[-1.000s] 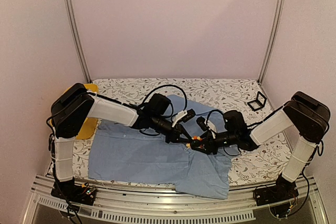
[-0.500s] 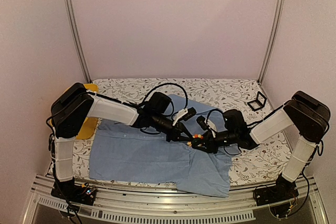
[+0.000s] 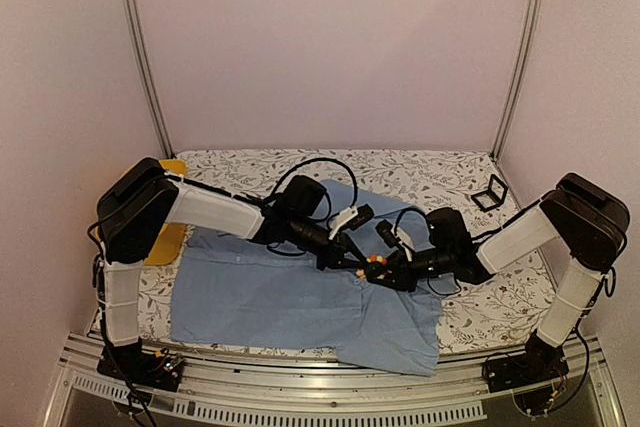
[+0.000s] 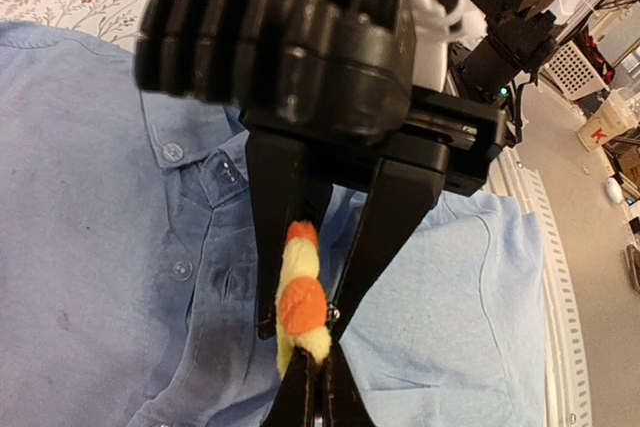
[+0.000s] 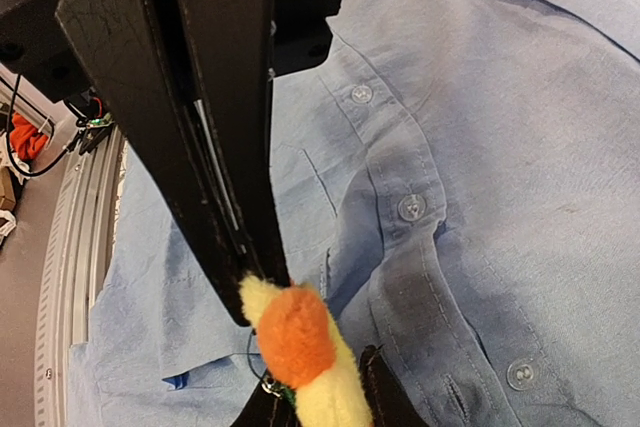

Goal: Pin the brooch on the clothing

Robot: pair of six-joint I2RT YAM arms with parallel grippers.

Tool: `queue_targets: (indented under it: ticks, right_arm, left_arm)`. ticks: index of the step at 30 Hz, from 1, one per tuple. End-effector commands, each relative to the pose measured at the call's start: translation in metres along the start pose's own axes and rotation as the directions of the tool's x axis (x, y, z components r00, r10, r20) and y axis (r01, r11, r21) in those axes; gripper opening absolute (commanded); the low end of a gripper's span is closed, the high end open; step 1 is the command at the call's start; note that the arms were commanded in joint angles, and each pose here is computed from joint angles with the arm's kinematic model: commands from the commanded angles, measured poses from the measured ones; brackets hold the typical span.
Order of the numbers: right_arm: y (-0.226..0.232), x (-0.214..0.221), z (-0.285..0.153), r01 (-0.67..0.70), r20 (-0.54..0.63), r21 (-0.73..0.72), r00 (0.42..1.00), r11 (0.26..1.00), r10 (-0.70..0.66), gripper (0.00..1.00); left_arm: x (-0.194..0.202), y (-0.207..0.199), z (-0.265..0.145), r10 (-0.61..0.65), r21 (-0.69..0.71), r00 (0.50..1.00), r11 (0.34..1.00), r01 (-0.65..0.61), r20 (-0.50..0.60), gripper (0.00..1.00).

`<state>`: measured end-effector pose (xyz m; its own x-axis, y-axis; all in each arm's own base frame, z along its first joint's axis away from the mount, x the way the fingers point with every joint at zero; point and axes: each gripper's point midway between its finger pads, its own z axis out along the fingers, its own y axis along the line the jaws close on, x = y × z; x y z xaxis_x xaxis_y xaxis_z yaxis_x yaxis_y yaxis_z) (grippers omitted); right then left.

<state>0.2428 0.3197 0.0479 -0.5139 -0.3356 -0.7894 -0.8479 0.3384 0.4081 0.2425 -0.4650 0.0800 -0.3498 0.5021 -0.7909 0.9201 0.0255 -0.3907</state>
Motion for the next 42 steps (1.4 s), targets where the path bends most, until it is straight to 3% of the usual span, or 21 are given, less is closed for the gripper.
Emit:
queue_targets:
  ticks: [1, 9, 26, 42]
  right_arm:
    - [-0.007, -0.01, -0.004, 0.006, 0.032, 0.014, 0.999, 1.0, -0.007, 0.21]
    - [-0.001, -0.011, -0.005, 0.026, 0.045, -0.017, 0.999, 1.0, -0.025, 0.18]
    - [0.0, -0.008, -0.005, 0.025, 0.039, -0.025, 0.999, 0.999, -0.024, 0.24]
    - [-0.003, -0.003, -0.009, 0.021, 0.042, 0.013, 0.999, 1.0, -0.021, 0.23]
  left_arm:
    - [-0.004, -0.013, -0.002, 0.02, 0.036, 1.0, 0.999, -0.02, 0.0, 0.0]
    - [-0.001, -0.013, -0.003, 0.03, 0.034, 1.0, 0.999, -0.03, -0.002, 0.0]
    - [0.001, -0.014, -0.008, 0.065, 0.016, 0.998, 0.998, -0.065, -0.009, 0.0]
    - [0.0, -0.01, -0.011, 0.071, -0.001, 0.997, 0.998, -0.071, -0.006, 0.0]
